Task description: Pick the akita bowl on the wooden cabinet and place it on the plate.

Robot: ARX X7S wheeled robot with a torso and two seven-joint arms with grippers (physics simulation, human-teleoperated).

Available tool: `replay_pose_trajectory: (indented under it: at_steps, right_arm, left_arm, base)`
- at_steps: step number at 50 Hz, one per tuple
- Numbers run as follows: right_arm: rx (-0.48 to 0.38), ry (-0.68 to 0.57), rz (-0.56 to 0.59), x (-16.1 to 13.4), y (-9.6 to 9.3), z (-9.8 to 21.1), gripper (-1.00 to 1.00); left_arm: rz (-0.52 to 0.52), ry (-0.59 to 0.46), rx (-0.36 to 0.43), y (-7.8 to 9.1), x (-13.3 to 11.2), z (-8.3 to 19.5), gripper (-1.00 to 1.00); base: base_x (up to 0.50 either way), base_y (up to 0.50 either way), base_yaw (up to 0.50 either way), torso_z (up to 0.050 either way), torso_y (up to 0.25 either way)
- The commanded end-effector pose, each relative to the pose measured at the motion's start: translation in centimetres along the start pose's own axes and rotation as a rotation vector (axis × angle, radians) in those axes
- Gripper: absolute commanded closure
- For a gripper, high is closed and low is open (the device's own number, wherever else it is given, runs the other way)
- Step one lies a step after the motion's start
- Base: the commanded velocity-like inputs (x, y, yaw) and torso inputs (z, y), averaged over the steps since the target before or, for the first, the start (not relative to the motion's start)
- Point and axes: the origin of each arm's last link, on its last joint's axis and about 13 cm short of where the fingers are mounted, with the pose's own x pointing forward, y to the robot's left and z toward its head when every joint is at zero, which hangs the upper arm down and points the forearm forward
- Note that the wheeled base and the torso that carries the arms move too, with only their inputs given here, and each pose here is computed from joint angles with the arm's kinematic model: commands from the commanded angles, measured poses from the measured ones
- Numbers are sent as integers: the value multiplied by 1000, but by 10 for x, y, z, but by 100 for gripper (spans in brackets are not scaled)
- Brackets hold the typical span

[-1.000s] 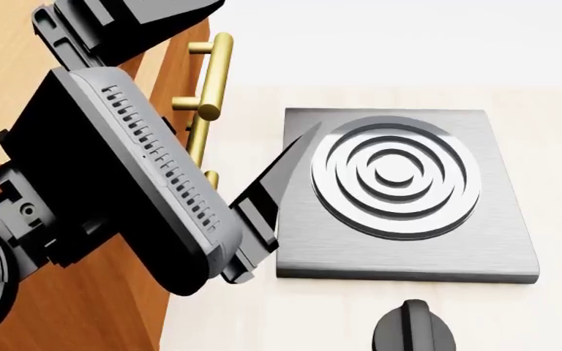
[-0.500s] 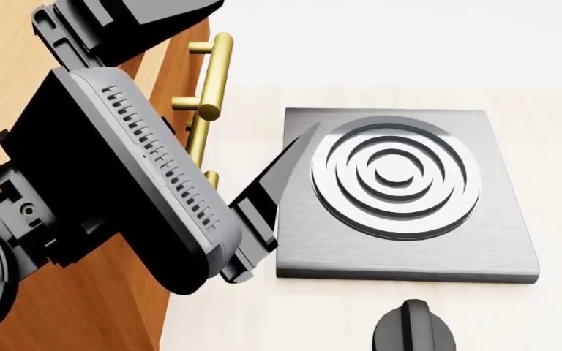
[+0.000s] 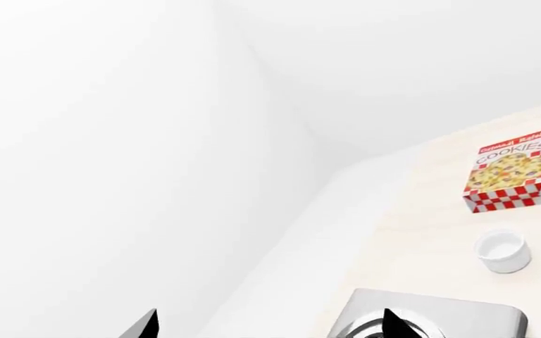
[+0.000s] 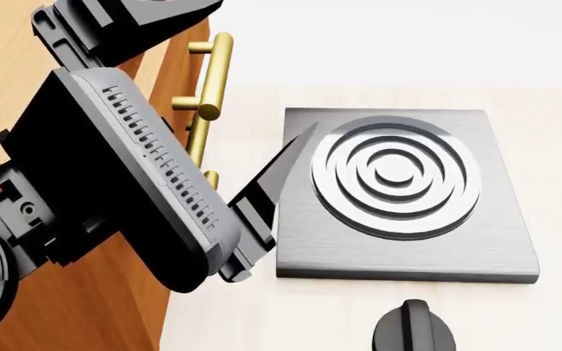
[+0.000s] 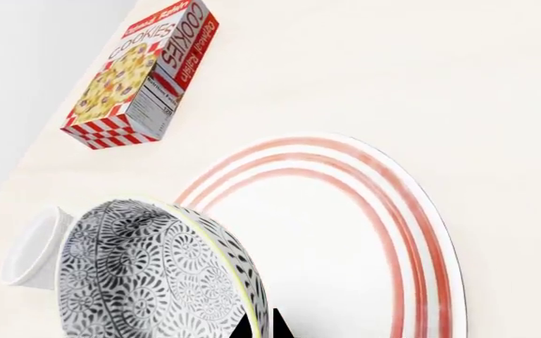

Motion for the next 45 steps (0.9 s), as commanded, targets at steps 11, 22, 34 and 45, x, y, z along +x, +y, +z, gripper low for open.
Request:
replay_pose_trajectory:
  at_steps: [11, 22, 34, 45]
  right_arm:
    - [-6, -30, 1, 3, -4, -1, 100]
    - [-10, -25, -8, 4, -5, -5, 100]
    - [-18, -22, -9, 5, -5, -7, 100]
    - [-27, -25, -7, 6, -5, -7, 100]
  left_arm:
    - [-17, -34, -6, -2, 2, 3, -100]
    - [-17, -31, -13, -2, 2, 1, -100]
    - [-17, -28, -15, -2, 3, -1, -100]
    - [-18, -27, -14, -2, 3, -2, -100]
  base:
    - [0, 0, 0, 0, 1]
    - [0, 0, 0, 1, 0]
    - [0, 0, 0, 0, 0]
    - [0, 0, 0, 0, 1]
